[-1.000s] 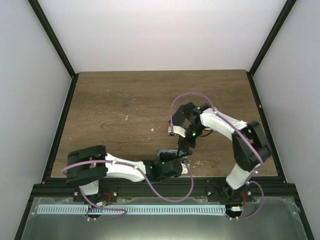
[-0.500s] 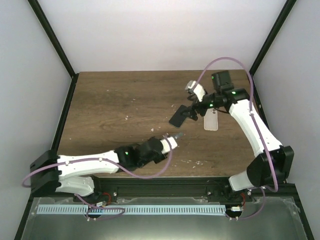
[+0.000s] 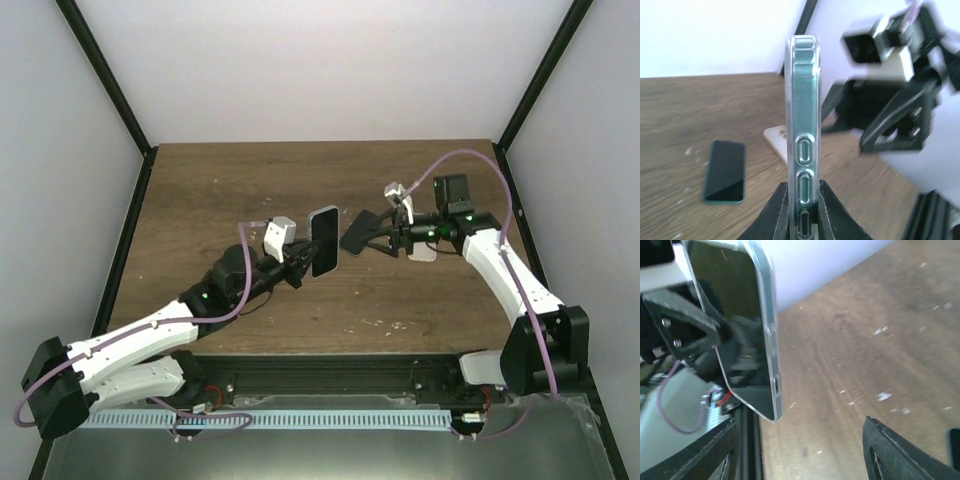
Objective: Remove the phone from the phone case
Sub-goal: Adjust the phone.
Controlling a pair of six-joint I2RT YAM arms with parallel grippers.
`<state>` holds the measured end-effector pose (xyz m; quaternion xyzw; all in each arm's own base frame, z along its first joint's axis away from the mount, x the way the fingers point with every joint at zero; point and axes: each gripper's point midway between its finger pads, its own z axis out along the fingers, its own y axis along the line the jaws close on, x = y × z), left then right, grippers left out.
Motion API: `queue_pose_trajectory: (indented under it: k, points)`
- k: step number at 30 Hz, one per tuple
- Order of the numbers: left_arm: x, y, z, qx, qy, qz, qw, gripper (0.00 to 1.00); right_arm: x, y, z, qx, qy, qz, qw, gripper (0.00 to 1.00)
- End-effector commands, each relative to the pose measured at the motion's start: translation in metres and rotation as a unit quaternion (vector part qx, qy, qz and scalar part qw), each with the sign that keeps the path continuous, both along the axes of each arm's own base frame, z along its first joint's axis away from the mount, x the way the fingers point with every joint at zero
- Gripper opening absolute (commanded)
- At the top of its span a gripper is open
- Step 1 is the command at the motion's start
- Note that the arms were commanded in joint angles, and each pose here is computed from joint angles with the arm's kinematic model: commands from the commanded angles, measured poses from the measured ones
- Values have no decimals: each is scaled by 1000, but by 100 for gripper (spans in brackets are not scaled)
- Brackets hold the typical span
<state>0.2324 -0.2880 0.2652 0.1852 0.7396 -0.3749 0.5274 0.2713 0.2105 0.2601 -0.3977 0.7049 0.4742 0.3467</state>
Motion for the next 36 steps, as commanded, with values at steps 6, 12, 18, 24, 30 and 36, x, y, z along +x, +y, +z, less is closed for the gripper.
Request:
queue_pose_trajectory:
  k: [6,12,18,24,30,36]
  points:
    - [-15,-23,73,-188,-20,-82,978,0,-56,21,-2,108,55,125,985,63]
    - [-16,-37,69,-203,-4,-108,973,0,-87,25,11,139,33,183,973,53]
    - [-14,-42,65,-196,-5,-114,974,0,-93,24,12,150,39,195,968,25]
    - [-14,-41,50,-156,1,-127,980,16,-91,24,9,145,36,190,970,6]
    - [-3,-30,36,-94,29,-136,986,62,-87,25,-4,122,23,167,978,1]
    - [-8,-38,35,-59,58,-226,970,56,-81,27,-16,103,25,154,982,1]
